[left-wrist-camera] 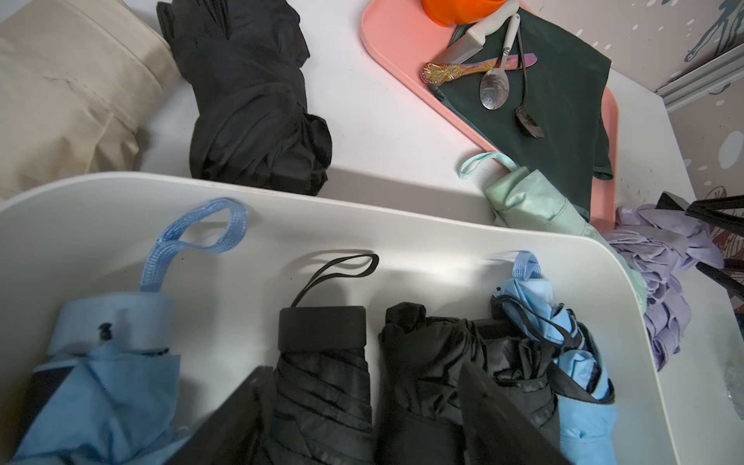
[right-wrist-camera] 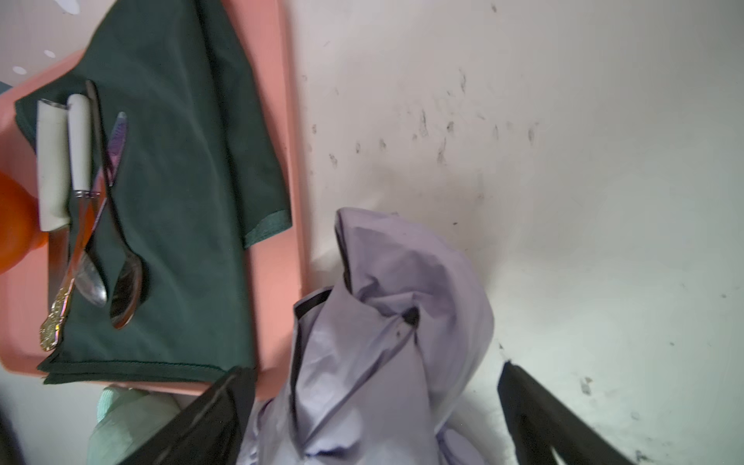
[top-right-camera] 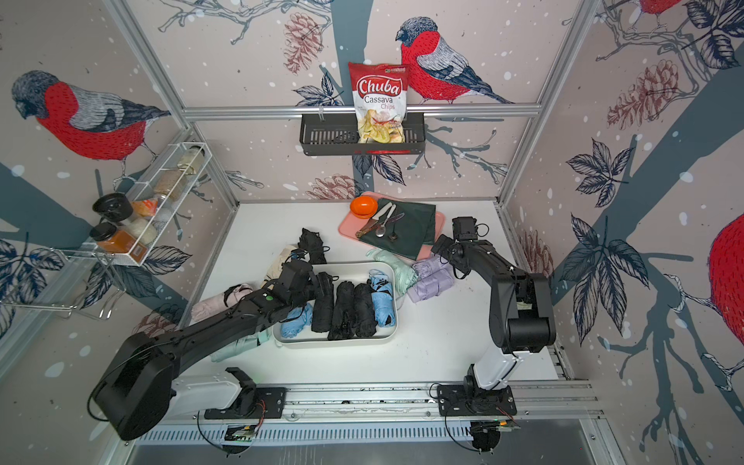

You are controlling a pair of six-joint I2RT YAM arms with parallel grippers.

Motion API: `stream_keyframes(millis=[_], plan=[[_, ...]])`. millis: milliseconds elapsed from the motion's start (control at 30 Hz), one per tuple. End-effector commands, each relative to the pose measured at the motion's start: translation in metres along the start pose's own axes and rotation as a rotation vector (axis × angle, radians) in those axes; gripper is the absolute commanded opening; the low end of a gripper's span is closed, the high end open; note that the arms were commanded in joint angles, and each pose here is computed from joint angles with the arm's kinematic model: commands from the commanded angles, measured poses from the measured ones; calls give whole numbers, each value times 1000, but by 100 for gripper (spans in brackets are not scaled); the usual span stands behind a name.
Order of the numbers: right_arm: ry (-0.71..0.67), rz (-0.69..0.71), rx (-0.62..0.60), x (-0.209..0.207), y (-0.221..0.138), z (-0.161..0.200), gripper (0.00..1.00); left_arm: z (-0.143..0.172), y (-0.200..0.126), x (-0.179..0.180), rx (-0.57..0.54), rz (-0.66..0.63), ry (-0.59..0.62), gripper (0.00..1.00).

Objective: Put the umbrella into the storage box
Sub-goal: Pick up the umbrella from the center of the board, then adjust the umbrella in the storage box.

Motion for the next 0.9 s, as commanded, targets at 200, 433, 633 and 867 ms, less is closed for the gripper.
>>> stream_keyframes(millis=[200, 433, 633, 867], plan=[[15, -19, 73, -5, 21, 12, 99, -5, 3, -2, -26, 9, 9, 76], [13, -26, 99, -6, 32, 15, 94, -1, 7, -1, -7, 5, 9, 76], [17, -51, 120, -8, 38, 23, 81, 5, 12, 1, 28, -1, 6, 77], [24, -63, 105, -8, 35, 21, 59, 18, 15, 6, 77, -5, -4, 77]])
Point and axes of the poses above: each gripper's point midway between its finger pads, its own y axis out along the fingers, its own x axis along the line the jaws close on, z = x × y, the point moved 8 cm from there along -y, back along the fingers, and after that the axes turned 6 degrees about y, right-handed, at the moved point
